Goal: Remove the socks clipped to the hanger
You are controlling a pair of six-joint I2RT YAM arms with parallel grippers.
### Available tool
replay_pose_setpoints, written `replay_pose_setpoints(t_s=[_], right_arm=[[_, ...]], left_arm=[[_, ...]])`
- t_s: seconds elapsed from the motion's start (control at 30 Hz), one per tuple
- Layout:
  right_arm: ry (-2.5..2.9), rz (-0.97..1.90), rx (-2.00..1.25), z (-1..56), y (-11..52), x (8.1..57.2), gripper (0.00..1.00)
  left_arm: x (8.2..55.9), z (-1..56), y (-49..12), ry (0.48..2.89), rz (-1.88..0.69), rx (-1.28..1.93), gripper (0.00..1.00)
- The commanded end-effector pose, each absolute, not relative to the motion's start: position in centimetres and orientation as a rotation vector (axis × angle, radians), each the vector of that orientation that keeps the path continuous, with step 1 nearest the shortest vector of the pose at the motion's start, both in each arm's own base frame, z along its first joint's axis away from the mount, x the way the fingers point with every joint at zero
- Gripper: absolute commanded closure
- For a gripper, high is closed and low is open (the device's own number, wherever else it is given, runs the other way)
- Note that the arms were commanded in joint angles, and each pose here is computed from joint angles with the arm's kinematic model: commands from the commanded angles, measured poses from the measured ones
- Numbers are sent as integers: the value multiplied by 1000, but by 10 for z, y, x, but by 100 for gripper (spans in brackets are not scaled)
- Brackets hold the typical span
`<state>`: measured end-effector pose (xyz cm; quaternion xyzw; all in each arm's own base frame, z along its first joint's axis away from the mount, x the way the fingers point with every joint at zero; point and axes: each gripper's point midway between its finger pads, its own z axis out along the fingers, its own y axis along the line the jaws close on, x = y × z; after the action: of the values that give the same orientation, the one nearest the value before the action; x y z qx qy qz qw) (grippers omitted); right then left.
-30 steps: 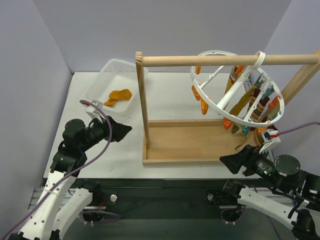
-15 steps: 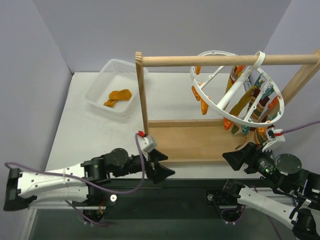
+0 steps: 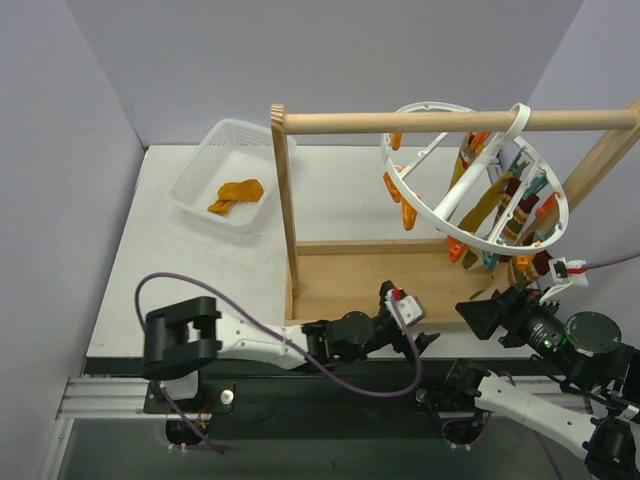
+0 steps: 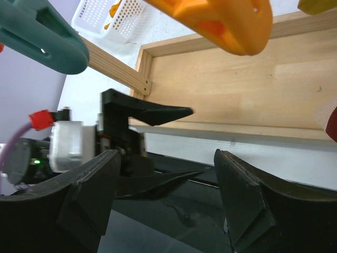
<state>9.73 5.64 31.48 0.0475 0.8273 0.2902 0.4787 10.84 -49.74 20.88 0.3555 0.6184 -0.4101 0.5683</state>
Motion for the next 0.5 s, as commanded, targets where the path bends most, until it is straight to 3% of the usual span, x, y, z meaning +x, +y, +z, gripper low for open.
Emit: replay_pose_setpoints(t_s=[0.0,0.03,0.47], right_arm=[[2016,699,137,319,56,100,28],[2010,706,138,320,55,100,28],[1997,761,142,324,55,94,28]], left_arm=[[131,245,-551,1253,-906,738,3],[133,261,-565,1224,-920,712,3],[146,225,-648,1172,-914,698,3]])
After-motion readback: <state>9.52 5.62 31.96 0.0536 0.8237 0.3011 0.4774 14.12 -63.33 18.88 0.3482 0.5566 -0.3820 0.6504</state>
